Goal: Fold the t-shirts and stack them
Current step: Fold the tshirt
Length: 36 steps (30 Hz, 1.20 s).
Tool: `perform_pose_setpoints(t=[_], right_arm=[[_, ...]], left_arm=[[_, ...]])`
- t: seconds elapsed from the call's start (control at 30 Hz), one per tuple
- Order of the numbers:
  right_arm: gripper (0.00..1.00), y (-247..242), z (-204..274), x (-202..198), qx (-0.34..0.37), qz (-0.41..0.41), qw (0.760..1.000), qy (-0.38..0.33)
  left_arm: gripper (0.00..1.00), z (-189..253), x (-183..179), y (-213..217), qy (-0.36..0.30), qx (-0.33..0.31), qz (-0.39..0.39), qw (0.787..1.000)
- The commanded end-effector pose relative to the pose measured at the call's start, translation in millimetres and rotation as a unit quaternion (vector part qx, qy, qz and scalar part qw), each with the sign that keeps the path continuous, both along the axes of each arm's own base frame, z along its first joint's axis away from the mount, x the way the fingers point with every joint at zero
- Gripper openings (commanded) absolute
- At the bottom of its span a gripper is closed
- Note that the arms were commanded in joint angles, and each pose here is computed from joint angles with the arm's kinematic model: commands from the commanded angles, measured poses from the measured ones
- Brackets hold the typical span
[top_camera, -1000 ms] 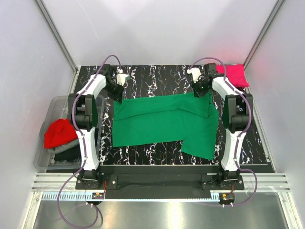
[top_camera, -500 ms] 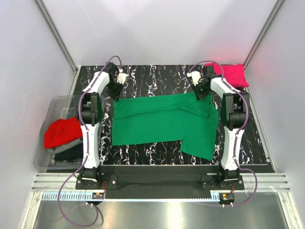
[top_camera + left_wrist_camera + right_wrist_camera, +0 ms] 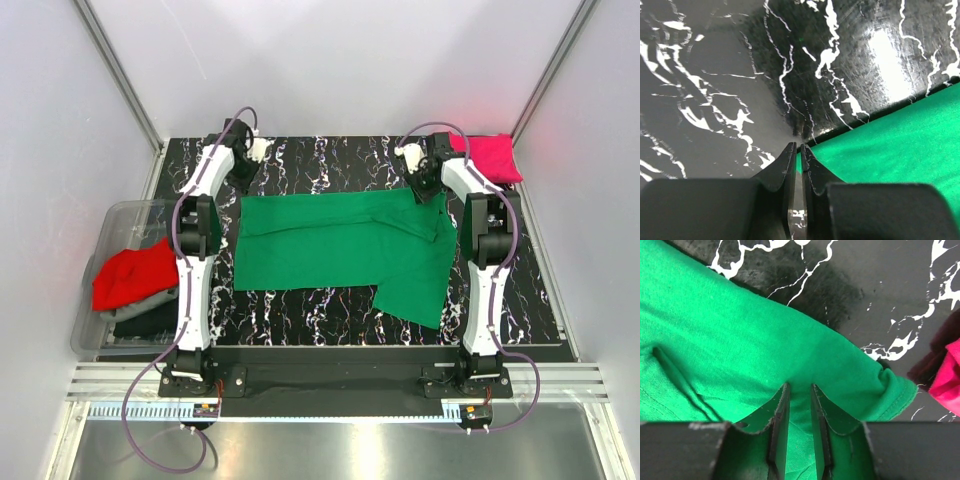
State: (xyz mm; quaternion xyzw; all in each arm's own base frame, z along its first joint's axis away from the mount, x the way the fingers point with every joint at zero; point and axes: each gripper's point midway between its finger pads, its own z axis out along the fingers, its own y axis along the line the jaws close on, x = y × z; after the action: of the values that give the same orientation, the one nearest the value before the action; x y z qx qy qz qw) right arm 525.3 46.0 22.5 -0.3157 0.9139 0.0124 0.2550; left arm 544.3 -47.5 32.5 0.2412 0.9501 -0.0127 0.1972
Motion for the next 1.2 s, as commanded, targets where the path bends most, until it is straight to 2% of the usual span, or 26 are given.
perform_pose_setpoints(t=[0.0,0.07,0.1,0.13,0.2,0.23,0.33,0.37,0.43,0.53,0.83,1.17], right_arm=[[0.29,-8.7,17.6,15.3,-0.006,-0.014,1.000,-0.025],[0.32,-2.4,38.7,15.7,0.010,-0.002,0.999,-0.043],[0.33,1.4,45.6,13.1,0.018,0.008,0.999,-0.047],[0.36,11.7,64.0,8.5,0.044,0.031,0.997,-0.060],[0.38,22.9,63.8,-9.4,0.066,0.066,0.994,-0.048],[0.43,33.3,66.7,-23.6,0.092,0.086,0.991,-0.037],[0.47,47.5,63.7,-45.5,0.133,0.111,0.985,0.002],[0.48,49.8,61.8,-48.5,0.139,0.110,0.984,0.012],[0.48,53.5,50.6,-55.2,0.153,0.107,0.982,0.042],[0.48,58.8,51.6,-47.8,0.169,0.100,0.979,0.045],[0.47,71.1,42.3,-24.9,0.197,0.102,0.973,0.061],[0.44,80.7,23.4,-35.6,0.211,0.112,0.965,0.108]], left_arm=[[0.14,81.1,25.6,4.8,-0.116,0.014,0.015,0.993],[0.16,98.0,25.7,5.6,-0.141,0.012,0.020,0.990],[0.16,121.6,23.0,5.3,-0.163,0.008,0.020,0.986],[0.16,129.0,20.3,1.6,-0.168,-0.003,0.014,0.986],[0.17,138.2,6.4,-4.5,-0.166,-0.014,0.004,0.986],[0.17,122.4,-6.8,-9.7,-0.141,-0.025,-0.006,0.990],[0.14,117.3,-35.5,-25.7,-0.116,-0.052,-0.045,0.991],[0.13,96.3,-52.8,-28.4,-0.084,-0.052,-0.050,0.994],[0.11,85.6,-70.4,-33.0,-0.061,-0.059,-0.058,0.995],[0.11,57.2,-102.2,-35.8,-0.010,-0.068,-0.053,0.996],[0.10,38.0,-125.3,-33.8,0.020,-0.063,-0.045,0.997],[0.10,35.6,-129.1,-26.6,0.019,-0.043,-0.039,0.998]])
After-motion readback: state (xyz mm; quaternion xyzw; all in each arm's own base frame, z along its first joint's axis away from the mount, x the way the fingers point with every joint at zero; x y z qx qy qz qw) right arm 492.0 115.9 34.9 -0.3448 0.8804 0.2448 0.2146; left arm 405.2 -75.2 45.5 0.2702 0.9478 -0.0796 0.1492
